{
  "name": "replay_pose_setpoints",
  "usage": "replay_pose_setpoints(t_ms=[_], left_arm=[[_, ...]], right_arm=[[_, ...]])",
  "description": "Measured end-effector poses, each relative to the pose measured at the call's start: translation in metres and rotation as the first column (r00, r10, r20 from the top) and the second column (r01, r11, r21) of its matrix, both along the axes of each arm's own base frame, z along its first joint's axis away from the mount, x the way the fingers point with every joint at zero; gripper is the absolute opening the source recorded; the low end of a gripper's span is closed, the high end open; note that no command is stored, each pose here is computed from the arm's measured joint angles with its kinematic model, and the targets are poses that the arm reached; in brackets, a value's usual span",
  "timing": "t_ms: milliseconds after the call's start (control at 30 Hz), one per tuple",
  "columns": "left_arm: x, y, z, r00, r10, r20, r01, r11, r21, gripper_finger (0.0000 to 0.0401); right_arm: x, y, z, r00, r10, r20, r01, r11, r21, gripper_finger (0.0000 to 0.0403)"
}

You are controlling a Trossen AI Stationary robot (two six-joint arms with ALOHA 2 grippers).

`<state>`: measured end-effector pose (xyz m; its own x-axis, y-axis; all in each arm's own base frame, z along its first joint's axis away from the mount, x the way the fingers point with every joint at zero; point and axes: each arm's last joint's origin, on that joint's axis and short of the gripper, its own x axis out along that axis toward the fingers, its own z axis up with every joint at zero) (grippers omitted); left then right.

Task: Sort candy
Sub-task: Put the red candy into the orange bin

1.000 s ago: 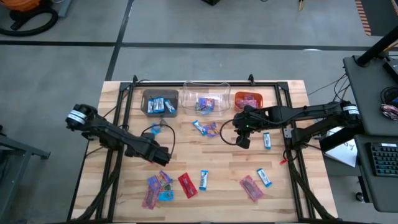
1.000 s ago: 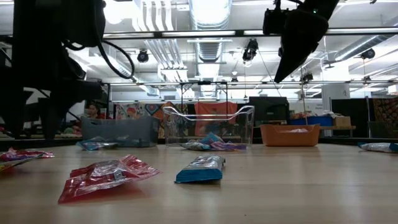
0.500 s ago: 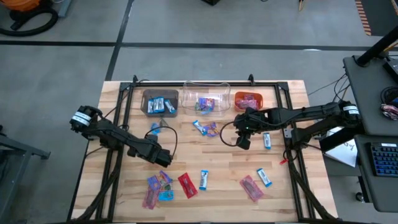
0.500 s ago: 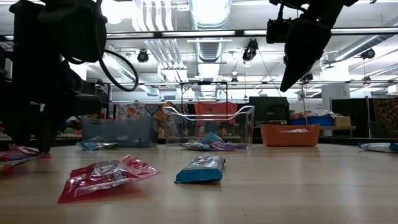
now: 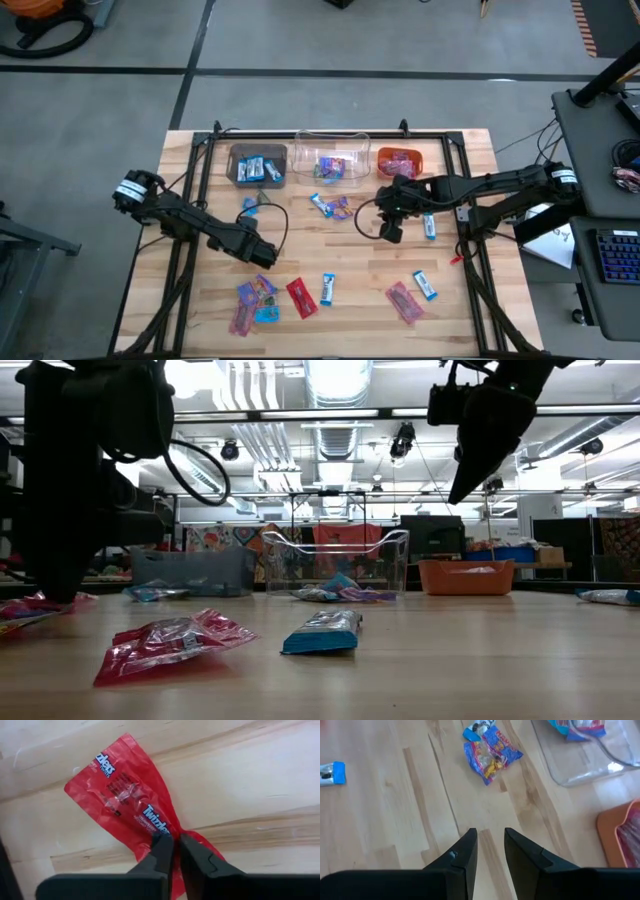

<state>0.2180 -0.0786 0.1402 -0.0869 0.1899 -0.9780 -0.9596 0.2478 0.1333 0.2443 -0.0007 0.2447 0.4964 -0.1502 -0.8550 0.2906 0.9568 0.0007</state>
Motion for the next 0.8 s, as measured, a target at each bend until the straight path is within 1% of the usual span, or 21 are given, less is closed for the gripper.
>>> replay_pose_setpoints(t_ms=[200, 267, 367, 467, 633, 700, 733, 800], left_arm=[[-0.001, 0.001, 0.008, 0.997, -0.062, 0.039, 0.062, 0.998, 0.002, 0.0000], [-0.001, 0.001, 0.015, 0.994, -0.091, 0.063, 0.091, 0.996, 0.001, 0.0000], [0.001, 0.001, 0.033, 0.977, -0.159, 0.144, 0.157, 0.987, 0.027, 0.0001], [-0.001, 0.003, 0.054, 0.942, -0.246, 0.229, 0.236, 0.969, 0.068, 0.0001], [-0.004, 0.006, 0.079, 0.851, -0.362, 0.380, 0.334, 0.932, 0.140, 0.0001], [-0.005, 0.007, 0.081, 0.841, -0.358, 0.405, 0.323, 0.934, 0.155, 0.0001], [-0.005, 0.007, 0.081, 0.848, -0.331, 0.413, 0.295, 0.944, 0.152, 0.0000], [-0.006, 0.008, 0.080, 0.875, -0.239, 0.422, 0.207, 0.971, 0.122, 0.0001]], right_arm=[[0.002, 0.000, 0.001, 0.999, 0.037, 0.019, -0.037, 0.999, -0.022, 0.0083], [0.002, 0.000, 0.001, 0.999, 0.038, 0.018, -0.037, 0.999, -0.022, 0.0080], [0.002, 0.000, 0.001, 0.999, 0.038, 0.019, -0.038, 0.999, -0.022, 0.0078], [0.003, 0.000, 0.001, 0.999, 0.043, 0.026, -0.042, 0.999, -0.025, 0.0077], [0.007, 0.002, 0.002, 0.994, 0.079, 0.076, -0.076, 0.996, -0.045, 0.0076], [0.008, 0.004, 0.003, 0.991, 0.095, 0.090, -0.091, 0.994, -0.052, 0.0075], [0.009, 0.004, 0.003, 0.991, 0.096, 0.096, -0.092, 0.994, -0.053, 0.0075], [0.010, 0.005, 0.003, 0.989, 0.099, 0.107, -0.094, 0.994, -0.053, 0.0076]])
